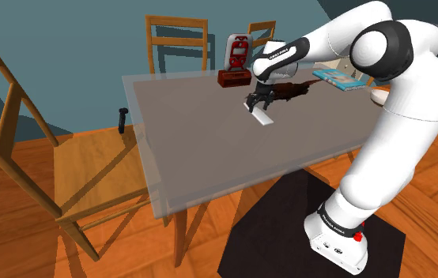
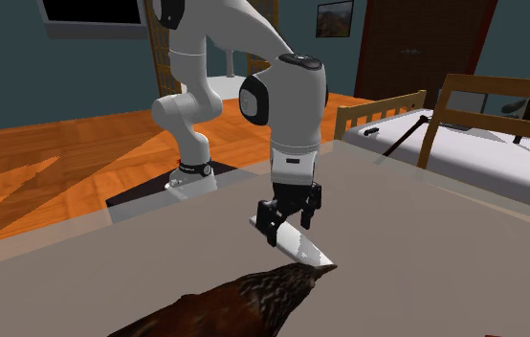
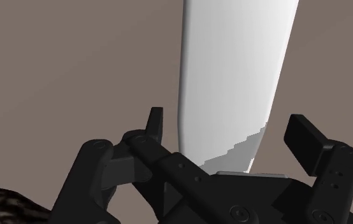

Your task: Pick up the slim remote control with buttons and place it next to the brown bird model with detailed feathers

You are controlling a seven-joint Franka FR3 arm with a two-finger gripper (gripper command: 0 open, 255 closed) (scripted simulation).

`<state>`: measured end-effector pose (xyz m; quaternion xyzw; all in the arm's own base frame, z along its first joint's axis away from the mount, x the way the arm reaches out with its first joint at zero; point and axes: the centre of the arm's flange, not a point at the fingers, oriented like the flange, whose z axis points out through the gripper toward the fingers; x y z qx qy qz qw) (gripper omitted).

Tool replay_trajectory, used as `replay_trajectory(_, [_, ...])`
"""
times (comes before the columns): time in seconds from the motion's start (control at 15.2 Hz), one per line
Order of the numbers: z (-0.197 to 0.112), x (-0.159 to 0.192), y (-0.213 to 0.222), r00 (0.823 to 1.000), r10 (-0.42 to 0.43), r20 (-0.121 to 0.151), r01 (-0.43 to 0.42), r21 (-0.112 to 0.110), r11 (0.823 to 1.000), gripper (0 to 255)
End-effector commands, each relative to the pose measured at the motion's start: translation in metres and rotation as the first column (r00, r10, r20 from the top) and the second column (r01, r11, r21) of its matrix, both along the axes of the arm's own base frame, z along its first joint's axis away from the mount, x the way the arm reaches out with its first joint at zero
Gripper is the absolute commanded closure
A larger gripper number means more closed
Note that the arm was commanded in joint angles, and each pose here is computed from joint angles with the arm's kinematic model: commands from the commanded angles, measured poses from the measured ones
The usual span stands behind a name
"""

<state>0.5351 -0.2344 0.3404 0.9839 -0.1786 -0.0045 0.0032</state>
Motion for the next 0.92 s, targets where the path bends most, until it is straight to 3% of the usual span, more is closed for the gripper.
replay_trajectory(0.0, [0.000,0.000,0.000,1.000,0.000,0.000,0.000,0.000,1.000,0])
replay_trajectory(0.07, [0.000,0.000,0.000,1.000,0.000,0.000,0.000,0.000,1.000,0])
replay_trajectory(0.33, [0.050,0.000,0.000,1.000,0.000,0.000,0.000,0.000,1.000,0])
replay_trajectory(0.86, [0.050,0.000,0.000,1.000,0.000,0.000,0.000,0.000,1.000,0])
